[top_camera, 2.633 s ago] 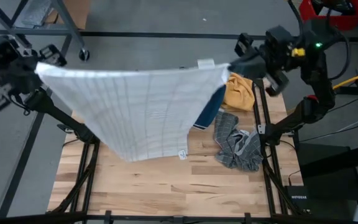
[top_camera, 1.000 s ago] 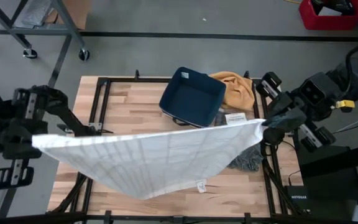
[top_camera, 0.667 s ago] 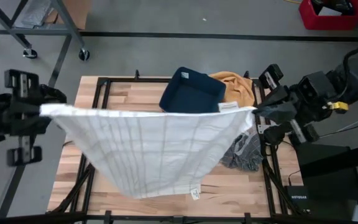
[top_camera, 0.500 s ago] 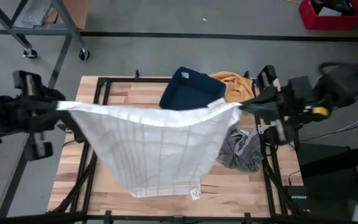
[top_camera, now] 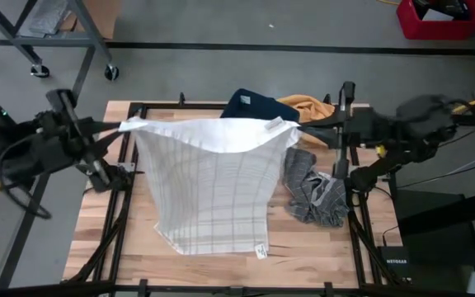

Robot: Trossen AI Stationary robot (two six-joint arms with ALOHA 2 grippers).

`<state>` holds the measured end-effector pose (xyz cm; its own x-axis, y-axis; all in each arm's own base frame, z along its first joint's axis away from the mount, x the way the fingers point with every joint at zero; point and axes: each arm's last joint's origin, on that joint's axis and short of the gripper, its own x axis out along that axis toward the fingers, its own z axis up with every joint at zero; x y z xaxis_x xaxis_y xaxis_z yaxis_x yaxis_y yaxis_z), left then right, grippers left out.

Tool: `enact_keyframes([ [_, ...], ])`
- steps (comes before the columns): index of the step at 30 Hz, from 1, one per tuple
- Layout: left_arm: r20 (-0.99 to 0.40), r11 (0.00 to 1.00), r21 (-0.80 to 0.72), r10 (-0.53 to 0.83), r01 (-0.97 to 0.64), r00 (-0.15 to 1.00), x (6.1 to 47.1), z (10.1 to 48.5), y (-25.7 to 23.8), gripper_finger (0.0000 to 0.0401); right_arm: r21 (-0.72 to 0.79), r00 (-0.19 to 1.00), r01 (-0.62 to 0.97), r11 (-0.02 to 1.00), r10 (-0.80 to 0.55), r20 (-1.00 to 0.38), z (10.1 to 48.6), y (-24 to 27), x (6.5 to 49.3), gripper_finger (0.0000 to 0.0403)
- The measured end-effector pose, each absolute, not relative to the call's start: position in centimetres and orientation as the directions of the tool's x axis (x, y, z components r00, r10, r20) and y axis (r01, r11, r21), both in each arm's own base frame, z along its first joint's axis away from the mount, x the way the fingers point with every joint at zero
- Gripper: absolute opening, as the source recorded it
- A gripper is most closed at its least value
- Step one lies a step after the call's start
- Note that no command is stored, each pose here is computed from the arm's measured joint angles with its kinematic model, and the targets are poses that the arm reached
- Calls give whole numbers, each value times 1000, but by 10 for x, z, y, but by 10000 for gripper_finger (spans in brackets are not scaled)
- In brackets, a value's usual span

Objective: Fold towel
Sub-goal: Fold the white patterned towel

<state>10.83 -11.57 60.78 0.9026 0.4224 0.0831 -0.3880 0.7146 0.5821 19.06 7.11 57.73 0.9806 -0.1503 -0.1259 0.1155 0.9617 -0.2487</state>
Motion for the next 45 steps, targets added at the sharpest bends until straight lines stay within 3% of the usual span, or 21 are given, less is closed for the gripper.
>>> enact_keyframes([
  [7,56,753,466,499,-465,865,89,609,-75,0,-319,946,132,938,-216,-243,564,61,195,0],
  [15,9,804,319,526,-501,850,71,582,-45,0,-299,936,161,941,-242,-258,562,54,197,0],
  [22,52,919,215,327,-331,944,91,590,-87,0,-170,974,-15,985,-24,-224,570,61,187,0],
  [28,157,957,155,222,-246,962,93,614,-131,0,39,981,-190,981,191,-23,593,73,167,0],
  [33,204,983,62,158,-174,966,85,620,-162,0,113,924,-366,924,347,160,611,89,153,0],
  [38,212,992,71,88,-105,973,81,613,-195,0,128,877,-460,879,427,219,616,107,148,0],
  [45,279,995,97,7,-36,960,79,607,-226,0,150,872,-465,873,422,247,617,126,149,0],
])
